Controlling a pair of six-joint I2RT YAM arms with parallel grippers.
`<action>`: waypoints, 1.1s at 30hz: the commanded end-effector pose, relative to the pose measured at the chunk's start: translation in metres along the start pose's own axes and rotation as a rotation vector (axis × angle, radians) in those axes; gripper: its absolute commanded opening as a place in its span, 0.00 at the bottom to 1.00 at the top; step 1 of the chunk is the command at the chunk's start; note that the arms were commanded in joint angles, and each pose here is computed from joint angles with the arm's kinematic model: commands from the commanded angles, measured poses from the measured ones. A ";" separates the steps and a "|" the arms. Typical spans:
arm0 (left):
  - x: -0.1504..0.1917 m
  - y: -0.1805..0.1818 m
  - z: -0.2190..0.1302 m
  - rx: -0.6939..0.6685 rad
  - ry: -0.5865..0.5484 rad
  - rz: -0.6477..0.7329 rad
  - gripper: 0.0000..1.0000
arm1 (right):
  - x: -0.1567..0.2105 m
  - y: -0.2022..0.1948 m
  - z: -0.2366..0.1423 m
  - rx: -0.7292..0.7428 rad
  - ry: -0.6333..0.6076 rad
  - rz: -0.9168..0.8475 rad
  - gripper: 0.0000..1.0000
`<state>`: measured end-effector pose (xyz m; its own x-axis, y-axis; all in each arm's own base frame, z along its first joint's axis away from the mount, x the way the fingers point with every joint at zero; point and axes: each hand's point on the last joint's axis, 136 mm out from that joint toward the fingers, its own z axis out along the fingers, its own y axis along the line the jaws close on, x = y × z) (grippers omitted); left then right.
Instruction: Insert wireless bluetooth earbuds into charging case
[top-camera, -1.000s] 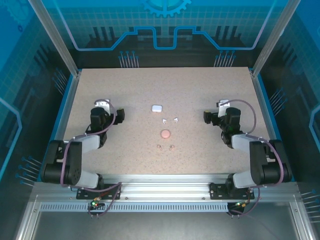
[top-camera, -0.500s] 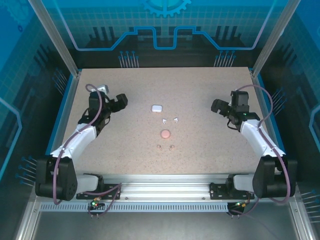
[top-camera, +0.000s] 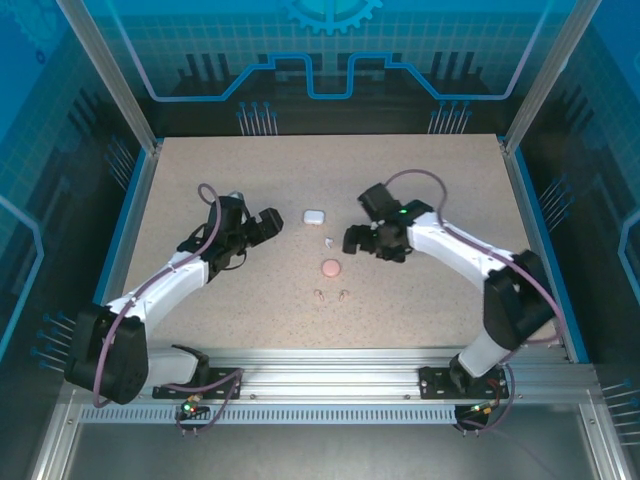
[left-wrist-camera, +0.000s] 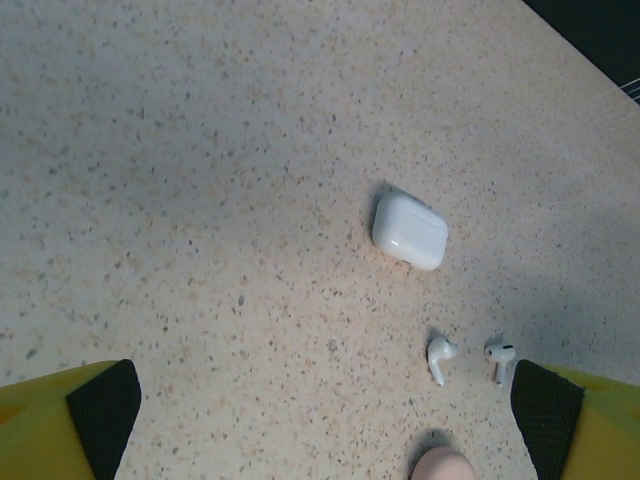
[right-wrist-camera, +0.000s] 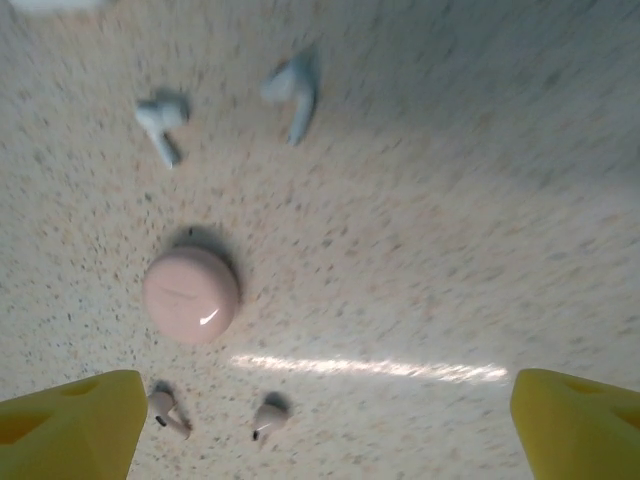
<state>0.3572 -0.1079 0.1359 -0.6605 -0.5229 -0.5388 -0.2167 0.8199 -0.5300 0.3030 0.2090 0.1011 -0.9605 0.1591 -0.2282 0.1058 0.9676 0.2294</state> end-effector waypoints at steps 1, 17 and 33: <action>0.007 0.016 0.001 -0.064 0.000 -0.053 0.99 | 0.010 0.014 0.006 0.101 0.049 0.064 0.95; -0.008 0.036 -0.004 -0.122 -0.067 -0.139 0.99 | 0.031 0.057 0.052 0.212 0.192 0.123 0.92; -0.001 0.046 -0.004 -0.105 -0.068 -0.202 0.99 | 0.035 0.064 0.076 0.308 0.225 0.159 0.87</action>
<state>0.3454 -0.0704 0.1101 -0.5686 -0.6728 -0.4734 -0.4209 0.7323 -0.5353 0.3037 0.2964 0.0407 -0.9599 0.2803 -0.0068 0.2803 0.9599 0.0086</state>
